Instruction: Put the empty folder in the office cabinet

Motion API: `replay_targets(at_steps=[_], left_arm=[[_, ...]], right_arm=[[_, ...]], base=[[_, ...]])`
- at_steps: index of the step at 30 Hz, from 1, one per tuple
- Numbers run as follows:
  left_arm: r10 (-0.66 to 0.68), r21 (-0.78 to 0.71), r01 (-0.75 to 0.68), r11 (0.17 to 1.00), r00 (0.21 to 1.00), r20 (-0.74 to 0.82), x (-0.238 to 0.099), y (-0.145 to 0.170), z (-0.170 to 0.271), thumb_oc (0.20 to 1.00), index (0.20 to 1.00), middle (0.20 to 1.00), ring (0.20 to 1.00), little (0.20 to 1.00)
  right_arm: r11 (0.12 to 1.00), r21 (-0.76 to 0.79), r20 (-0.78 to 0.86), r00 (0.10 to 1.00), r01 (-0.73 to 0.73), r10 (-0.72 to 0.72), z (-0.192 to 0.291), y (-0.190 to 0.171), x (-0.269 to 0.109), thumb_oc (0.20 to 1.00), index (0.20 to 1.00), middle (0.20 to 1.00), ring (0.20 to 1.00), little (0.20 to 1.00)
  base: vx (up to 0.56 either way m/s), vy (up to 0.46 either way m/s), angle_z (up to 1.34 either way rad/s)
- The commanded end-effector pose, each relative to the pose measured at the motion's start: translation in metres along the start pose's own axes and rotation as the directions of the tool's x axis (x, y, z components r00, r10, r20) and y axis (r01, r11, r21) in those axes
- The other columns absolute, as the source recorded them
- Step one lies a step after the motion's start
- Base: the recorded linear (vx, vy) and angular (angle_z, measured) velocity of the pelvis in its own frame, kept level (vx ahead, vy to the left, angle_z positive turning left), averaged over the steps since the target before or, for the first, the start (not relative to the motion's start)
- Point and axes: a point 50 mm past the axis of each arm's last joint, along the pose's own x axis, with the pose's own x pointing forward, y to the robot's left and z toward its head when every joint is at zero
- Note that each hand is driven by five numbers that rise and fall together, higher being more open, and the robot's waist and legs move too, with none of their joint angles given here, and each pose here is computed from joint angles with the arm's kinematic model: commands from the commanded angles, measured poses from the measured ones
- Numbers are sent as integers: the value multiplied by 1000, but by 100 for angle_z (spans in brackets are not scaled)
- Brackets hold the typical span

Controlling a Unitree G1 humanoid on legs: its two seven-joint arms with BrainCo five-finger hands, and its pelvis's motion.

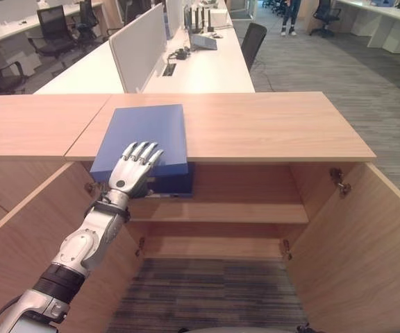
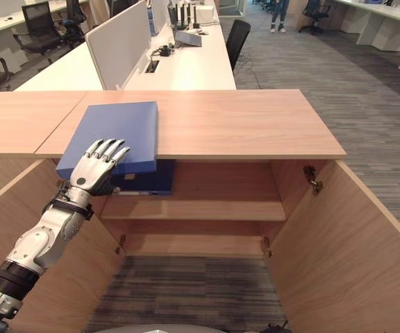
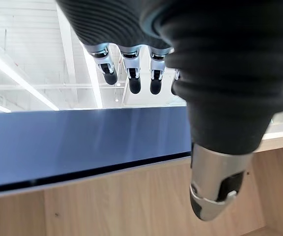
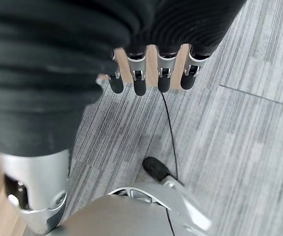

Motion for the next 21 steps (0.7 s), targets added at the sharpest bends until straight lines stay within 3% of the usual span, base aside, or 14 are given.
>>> replay_targets(at_steps=[1,21], left_arm=[[215,109,-212,971,977,-12,38,42,-13,1000,1000,1000,1000,1000],[170,160,-159,974,984,-56,41,30,-18,1000,1000,1000,1000,1000]], right_arm=[[995,-96,-21,1000,16,-18,3,0,0,1000,1000,1000,1000,1000],[994,-109,-23,999,20,-22,4,0,0,1000,1000,1000,1000,1000]], base=[[0,0,0],[0,0,0]])
